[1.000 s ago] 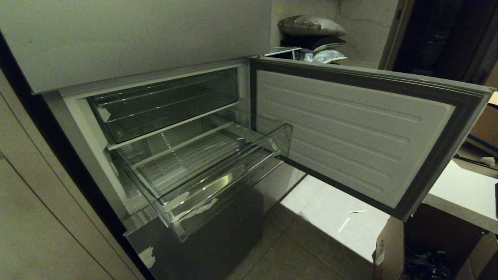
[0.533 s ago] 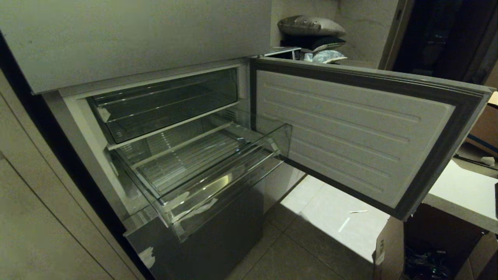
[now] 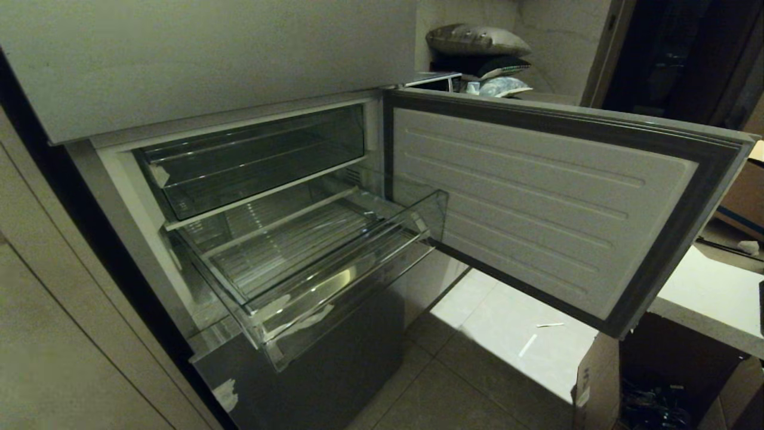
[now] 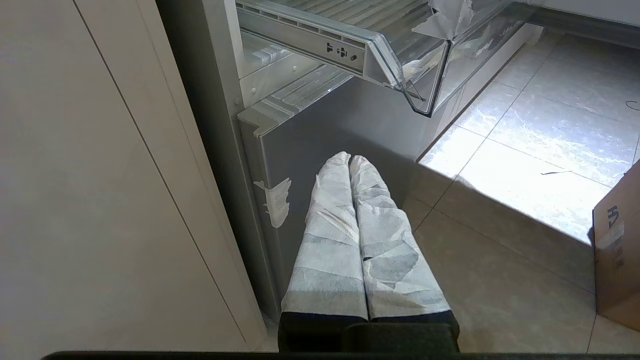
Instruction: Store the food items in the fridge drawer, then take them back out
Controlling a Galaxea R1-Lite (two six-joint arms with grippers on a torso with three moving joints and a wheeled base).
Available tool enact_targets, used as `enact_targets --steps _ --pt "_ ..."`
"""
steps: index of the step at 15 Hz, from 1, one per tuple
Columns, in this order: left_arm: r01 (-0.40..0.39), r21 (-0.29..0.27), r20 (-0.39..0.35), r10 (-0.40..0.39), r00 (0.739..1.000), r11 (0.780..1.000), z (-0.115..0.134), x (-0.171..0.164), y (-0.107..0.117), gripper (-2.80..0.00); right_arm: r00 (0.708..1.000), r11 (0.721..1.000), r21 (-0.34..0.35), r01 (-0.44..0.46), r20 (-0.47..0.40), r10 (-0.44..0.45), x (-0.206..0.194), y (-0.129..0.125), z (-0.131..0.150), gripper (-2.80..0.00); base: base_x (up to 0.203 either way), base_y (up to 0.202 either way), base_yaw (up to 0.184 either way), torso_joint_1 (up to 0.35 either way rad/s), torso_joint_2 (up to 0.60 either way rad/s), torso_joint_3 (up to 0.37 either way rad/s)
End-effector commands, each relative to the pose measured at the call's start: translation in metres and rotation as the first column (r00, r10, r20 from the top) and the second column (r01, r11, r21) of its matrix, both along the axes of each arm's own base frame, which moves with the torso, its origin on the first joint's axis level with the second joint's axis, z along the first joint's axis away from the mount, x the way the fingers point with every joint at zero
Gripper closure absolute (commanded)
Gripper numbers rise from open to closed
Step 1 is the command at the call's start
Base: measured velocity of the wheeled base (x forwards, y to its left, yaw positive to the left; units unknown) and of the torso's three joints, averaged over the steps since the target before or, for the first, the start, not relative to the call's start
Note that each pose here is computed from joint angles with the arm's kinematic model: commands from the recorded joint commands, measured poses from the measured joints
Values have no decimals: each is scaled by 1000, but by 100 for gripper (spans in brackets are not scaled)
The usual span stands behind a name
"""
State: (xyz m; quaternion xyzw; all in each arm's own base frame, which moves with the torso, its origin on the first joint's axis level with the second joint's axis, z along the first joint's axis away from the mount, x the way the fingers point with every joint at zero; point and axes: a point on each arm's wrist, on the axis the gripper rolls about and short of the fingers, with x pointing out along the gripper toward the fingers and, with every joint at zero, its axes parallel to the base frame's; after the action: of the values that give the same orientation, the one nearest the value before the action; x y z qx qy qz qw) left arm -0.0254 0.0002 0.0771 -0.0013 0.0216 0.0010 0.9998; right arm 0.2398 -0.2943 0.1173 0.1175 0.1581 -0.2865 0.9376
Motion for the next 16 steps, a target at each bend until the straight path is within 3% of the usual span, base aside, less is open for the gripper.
enact_targets --steps 1,15,16 --pt "-1 0 -1 1 1000 1000 0 0 0 0 1000 1000 -3 -9 4 9 2 1 0 -280 0 0 0 0 0 0" --pt "0 0 -1 0 1000 1000 0 0 0 0 1000 999 33 -13 -23 14 4 2 -14 -280 0 0 0 0 0 0" --pt "0 0 -1 0 1000 1000 0 0 0 0 1000 999 34 -12 -25 13 4 2 -15 0 0 0 0 0 0 0"
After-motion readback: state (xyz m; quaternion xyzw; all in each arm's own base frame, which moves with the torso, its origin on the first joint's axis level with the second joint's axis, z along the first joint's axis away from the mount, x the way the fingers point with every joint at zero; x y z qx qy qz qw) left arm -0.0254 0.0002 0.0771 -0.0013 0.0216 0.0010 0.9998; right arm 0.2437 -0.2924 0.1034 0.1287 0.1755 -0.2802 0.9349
